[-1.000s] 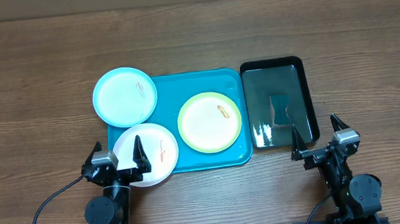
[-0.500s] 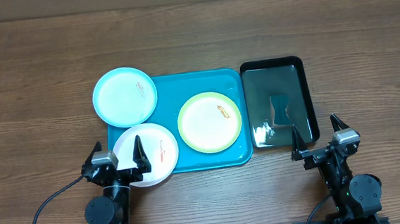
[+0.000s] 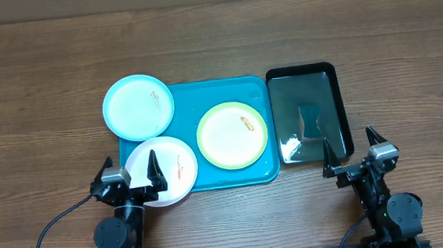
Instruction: Clean dirty plates on tray and stack at the side
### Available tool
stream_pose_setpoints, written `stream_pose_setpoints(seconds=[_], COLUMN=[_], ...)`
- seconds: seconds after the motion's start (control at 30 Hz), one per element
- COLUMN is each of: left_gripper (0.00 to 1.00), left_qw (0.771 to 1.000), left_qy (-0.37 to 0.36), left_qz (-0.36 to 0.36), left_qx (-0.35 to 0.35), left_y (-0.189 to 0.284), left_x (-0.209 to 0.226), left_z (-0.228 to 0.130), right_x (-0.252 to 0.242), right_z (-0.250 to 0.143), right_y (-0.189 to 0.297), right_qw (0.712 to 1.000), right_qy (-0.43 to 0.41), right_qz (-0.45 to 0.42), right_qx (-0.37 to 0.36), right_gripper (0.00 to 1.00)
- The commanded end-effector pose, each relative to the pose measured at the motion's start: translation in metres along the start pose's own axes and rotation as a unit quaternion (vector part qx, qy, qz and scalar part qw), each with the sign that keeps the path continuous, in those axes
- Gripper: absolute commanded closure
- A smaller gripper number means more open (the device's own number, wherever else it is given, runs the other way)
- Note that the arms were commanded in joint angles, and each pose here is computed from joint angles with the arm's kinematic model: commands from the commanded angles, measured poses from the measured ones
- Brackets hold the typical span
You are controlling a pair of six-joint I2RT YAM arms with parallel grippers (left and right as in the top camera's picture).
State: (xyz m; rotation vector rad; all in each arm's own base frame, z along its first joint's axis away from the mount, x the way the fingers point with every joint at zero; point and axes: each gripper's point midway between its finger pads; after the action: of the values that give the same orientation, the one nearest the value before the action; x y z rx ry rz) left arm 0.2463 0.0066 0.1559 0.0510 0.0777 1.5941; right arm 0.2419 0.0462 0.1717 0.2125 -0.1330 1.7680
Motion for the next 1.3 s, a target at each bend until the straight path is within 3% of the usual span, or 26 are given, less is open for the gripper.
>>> stream_pose_setpoints(seconds=[0.0, 1.27], left_gripper=[0.00, 0.00], left_qw=[1.000, 1.000], left_qy=[-0.009, 0.007], left_qz=[0.008, -0.006], left_qx=[-0.002, -0.002], left_y=[0.0002, 0.0002], left_x=[0.0033, -0.0018], left_z=[-0.0003, -0.0001], right_x=[-0.0033, -0.0033], right_z=[-0.0010, -0.0010], right_y=[-0.0002, -0.0002], right_qw=[1.000, 1.000], right_qy=[-0.002, -0.002], right_qz=[-0.007, -0.007], right_qx=[-0.004, -0.004], right_gripper=[0.00, 0.00])
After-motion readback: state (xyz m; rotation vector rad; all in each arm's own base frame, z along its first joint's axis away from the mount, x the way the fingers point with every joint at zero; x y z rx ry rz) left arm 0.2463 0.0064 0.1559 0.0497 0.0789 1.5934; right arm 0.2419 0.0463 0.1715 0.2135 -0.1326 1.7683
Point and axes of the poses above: each gripper's point midway between its finger pads, its own y axis back along the fingers, its own x axis along the line the jaws close on, z = x × y, and after that the axes turned 9 degrees about -y, right-handed
